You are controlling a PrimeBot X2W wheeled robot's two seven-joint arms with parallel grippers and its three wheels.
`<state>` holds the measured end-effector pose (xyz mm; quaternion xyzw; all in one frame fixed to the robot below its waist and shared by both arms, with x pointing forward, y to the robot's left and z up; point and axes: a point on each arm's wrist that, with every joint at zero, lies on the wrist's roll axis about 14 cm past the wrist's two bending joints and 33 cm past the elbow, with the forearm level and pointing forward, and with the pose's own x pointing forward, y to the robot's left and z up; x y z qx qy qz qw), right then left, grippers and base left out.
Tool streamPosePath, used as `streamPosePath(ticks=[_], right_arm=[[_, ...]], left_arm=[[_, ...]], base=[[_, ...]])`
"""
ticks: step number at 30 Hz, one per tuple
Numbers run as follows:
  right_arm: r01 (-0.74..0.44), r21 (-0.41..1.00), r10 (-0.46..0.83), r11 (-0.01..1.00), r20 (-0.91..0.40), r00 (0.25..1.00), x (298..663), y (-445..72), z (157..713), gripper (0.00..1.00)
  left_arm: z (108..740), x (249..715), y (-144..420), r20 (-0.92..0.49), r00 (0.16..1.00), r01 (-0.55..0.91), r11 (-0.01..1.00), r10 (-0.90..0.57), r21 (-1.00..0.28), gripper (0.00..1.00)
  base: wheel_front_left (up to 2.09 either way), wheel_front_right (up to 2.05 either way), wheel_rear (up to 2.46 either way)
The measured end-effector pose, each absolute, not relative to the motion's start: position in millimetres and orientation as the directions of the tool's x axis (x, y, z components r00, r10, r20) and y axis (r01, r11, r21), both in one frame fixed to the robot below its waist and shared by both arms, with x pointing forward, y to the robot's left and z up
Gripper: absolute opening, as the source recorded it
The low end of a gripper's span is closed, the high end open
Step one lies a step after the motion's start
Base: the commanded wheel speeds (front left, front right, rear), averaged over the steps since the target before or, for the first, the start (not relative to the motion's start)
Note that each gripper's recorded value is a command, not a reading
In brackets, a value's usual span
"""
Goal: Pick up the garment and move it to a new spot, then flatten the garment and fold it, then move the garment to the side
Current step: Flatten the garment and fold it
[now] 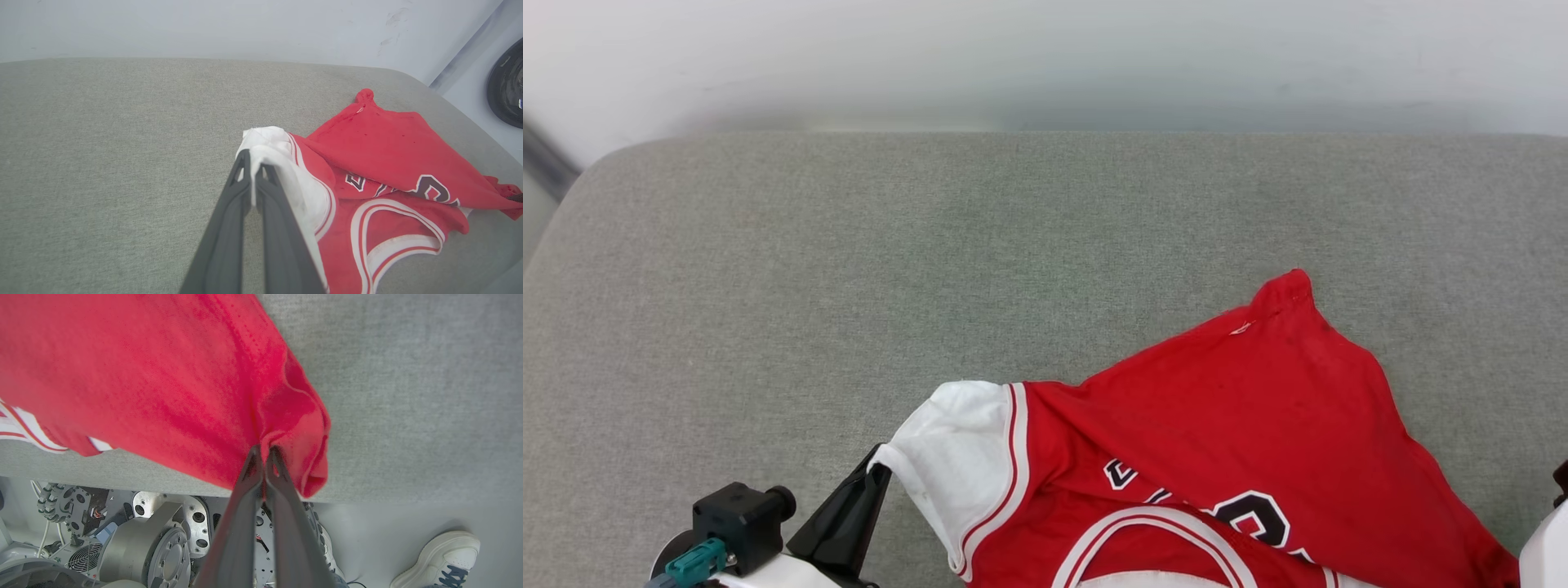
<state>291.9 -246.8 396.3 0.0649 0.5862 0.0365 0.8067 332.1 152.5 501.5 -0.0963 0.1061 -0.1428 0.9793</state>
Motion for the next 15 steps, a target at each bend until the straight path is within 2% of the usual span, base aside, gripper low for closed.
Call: streamPosePath(ticks=[1, 2, 3, 4, 9, 10, 11, 15], right_arm=[[0.017, 0.150, 0.137, 0.989, -0.940, 0.311, 291.4, -246.4, 396.2, 0.00], [0.016, 0.152, 0.139, 0.988, -0.936, 0.322, 292.9, -245.9, 396.8, 0.15], [0.016, 0.152, 0.139, 0.988, -0.936, 0.322, 292.9, -245.9, 396.8, 1.00], [0.011, 0.156, 0.143, 0.988, -0.927, 0.348, 298.3, -244.9, 399.5, 1.00], [-0.032, 0.159, 0.159, 0.987, -0.908, 0.387, 314.4, -240.2, 411.4, 1.00], [-0.062, 0.154, 0.166, 0.986, -0.889, 0.427, 329.8, -237.8, 424.1, 1.00], [-0.062, 0.154, 0.166, 0.986, -0.889, 0.427, 329.8, -237.8, 424.1, 1.00], [-0.126, 0.162, 0.204, 0.979, -0.839, 0.504, 364.3, -224.7, 452.0, 1.00]], left_arm=[[501.7, 332.2, 152.1, -0.179, 0.936, 0.261, 0.940, -0.301, -0.219, 0.00], [501.7, 332.3, 151.8, -0.180, 0.936, 0.262, 0.940, -0.303, -0.220, 0.00], [501.7, 332.3, 151.8, -0.180, 0.936, 0.262, 0.940, -0.303, -0.220, 0.00], [501.8, 332.1, 151.6, -0.179, 0.935, 0.265, 0.939, -0.306, -0.220, 0.00], [503.9, 331.8, 153.2, -0.177, 0.936, 0.266, 0.940, -0.305, -0.215, 0.00], [505.0, 331.7, 153.8, -0.175, 0.936, 0.266, 0.940, -0.304, -0.213, 0.00], [505.0, 331.7, 153.8, -0.175, 0.936, 0.266, 0.940, -0.304, -0.213, 0.00], [506.2, 332.0, 154.0, -0.174, 0.937, 0.265, 0.941, -0.303, -0.212, 0.00]], base=[[0.00, 0.00, 0.00], [0.00, 0.00, 0.00], [0.00, 0.00, 0.00], [0.00, 0.00, 0.00], [0.00, 0.00, 0.00], [0.00, 0.00, 0.00], [0.00, 0.00, 0.00], [0.00, 0.00, 0.00]])
